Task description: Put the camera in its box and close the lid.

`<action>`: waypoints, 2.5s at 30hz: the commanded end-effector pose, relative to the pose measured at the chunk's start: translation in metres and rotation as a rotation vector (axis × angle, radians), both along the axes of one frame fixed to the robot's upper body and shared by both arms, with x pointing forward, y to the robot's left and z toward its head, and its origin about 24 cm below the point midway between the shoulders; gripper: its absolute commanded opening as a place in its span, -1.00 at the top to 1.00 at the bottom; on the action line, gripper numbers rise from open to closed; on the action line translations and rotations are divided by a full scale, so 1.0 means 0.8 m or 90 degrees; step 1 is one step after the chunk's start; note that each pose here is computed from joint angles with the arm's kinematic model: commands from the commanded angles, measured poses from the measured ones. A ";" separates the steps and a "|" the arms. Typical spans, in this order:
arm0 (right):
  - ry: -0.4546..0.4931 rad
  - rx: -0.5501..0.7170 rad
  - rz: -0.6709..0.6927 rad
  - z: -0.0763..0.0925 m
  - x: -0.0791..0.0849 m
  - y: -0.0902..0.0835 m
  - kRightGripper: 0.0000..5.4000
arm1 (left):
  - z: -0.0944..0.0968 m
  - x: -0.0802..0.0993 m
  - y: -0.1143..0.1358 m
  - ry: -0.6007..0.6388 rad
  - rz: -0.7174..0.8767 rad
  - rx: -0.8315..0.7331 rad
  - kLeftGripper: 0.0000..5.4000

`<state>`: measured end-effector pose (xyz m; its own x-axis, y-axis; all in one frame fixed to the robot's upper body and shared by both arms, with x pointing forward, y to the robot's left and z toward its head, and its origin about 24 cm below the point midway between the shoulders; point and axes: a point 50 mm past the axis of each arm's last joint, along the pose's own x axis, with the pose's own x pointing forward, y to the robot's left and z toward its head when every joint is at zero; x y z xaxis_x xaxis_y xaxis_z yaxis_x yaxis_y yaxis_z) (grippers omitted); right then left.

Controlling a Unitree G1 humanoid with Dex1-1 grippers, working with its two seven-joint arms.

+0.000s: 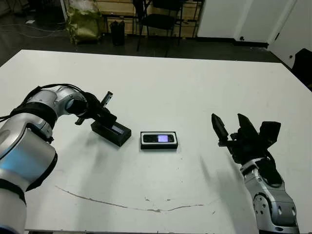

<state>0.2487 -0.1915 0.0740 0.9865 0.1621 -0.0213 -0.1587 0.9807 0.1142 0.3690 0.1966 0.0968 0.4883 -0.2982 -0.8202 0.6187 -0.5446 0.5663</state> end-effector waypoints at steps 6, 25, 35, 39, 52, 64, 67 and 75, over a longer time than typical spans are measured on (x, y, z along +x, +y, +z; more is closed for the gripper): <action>-0.012 0.006 0.020 0.001 -0.001 0.002 0.50 | -0.011 -0.010 0.023 0.040 0.021 0.040 1.00; -0.031 0.020 0.030 -0.001 -0.002 0.004 1.00 | -0.002 -0.015 0.046 0.165 0.129 0.120 1.00; -0.032 0.037 0.009 0.012 -0.011 0.017 1.00 | 0.005 -0.023 0.050 0.395 0.317 0.062 1.00; -0.029 0.039 0.004 0.018 -0.014 0.020 1.00 | 0.005 -0.027 0.052 0.495 0.436 -0.003 1.00; -0.030 0.034 0.008 0.013 -0.012 0.018 1.00 | 0.002 -0.032 0.045 0.666 0.599 -0.287 1.00; -0.024 0.041 0.007 0.011 -0.012 0.017 1.00 | 0.014 -0.027 0.049 0.642 0.667 -0.423 1.00; -0.023 0.043 0.008 0.012 -0.013 0.017 1.00 | 0.020 -0.023 0.056 0.586 0.702 -0.469 1.00; -0.013 0.033 0.001 0.015 -0.016 0.021 1.00 | 0.070 -0.007 0.074 0.393 0.722 -0.744 1.00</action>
<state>0.2380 -0.1730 0.0890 0.9833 0.1763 0.0450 -0.1814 0.9681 0.1726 0.3650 0.2485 0.1492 0.5223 -0.6107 -0.5952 0.6759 0.7220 -0.1477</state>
